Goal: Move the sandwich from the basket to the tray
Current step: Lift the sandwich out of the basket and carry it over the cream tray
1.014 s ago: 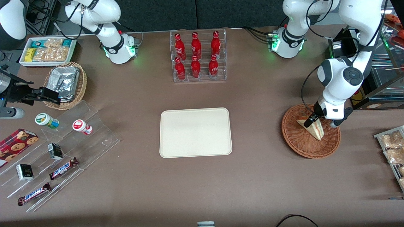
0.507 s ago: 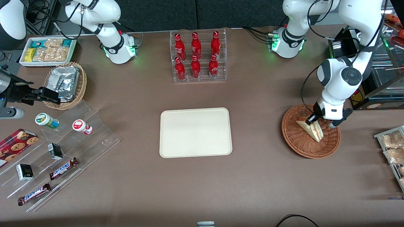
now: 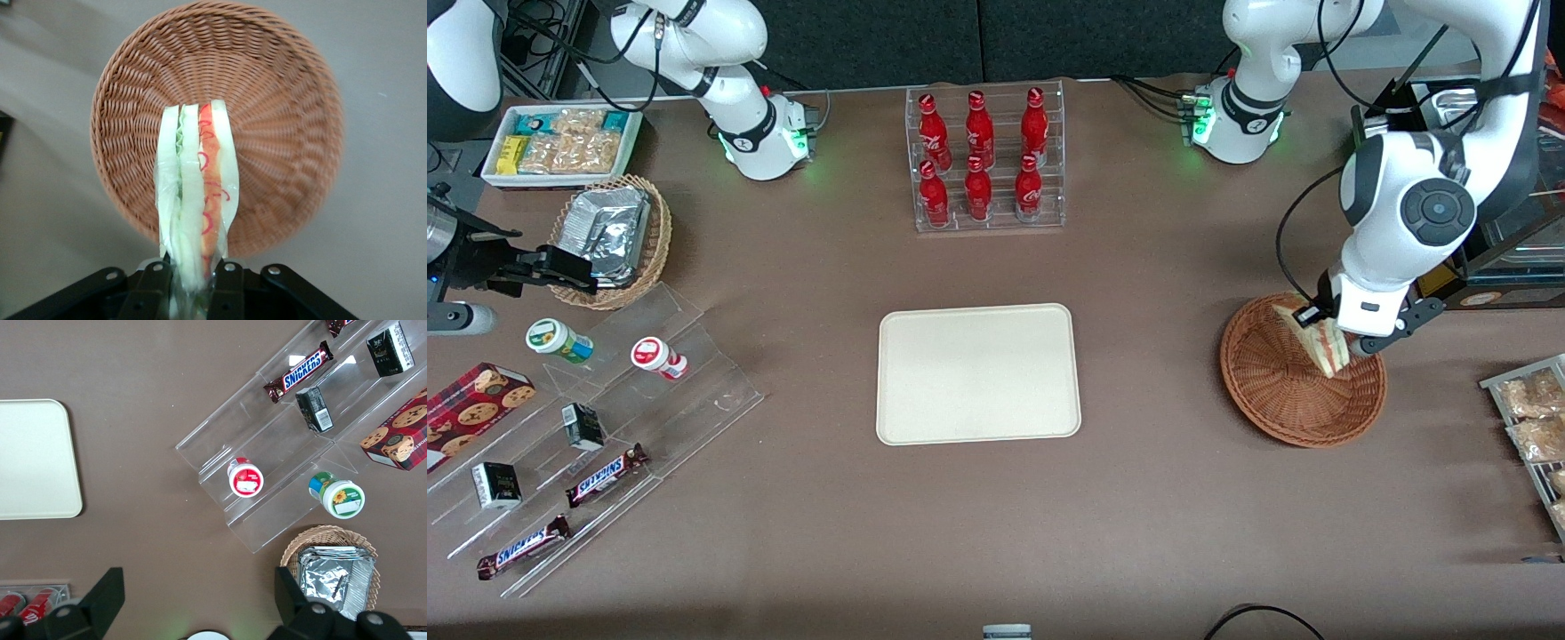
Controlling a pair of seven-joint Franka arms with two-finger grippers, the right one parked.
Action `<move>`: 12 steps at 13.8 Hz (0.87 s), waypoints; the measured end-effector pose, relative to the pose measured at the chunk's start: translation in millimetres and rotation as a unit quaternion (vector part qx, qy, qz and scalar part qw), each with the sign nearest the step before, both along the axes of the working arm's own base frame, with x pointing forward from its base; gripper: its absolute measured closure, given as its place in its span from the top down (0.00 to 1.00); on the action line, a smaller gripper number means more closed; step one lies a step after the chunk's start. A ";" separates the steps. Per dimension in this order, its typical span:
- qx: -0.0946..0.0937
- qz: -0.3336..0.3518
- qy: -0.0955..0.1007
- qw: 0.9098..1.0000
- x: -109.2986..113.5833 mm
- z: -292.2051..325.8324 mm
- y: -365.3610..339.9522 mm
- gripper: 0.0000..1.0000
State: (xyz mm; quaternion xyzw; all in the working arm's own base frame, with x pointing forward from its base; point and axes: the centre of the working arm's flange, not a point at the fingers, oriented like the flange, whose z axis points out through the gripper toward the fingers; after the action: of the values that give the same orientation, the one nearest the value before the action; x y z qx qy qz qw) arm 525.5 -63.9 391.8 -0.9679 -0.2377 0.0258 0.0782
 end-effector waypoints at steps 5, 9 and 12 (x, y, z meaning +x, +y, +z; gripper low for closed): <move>-0.045 -0.051 -0.021 0.997 8.4 73.0 -114.6 0.15; -0.087 -0.099 -0.021 0.991 4.5 75.4 -210.9 0.15; -0.121 -0.139 -0.030 0.982 -0.8 60.8 -285.5 0.15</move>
State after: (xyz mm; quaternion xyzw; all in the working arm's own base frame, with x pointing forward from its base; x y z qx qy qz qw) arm 524.7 -349.4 452.6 -0.9941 -0.0980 0.0148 -0.0440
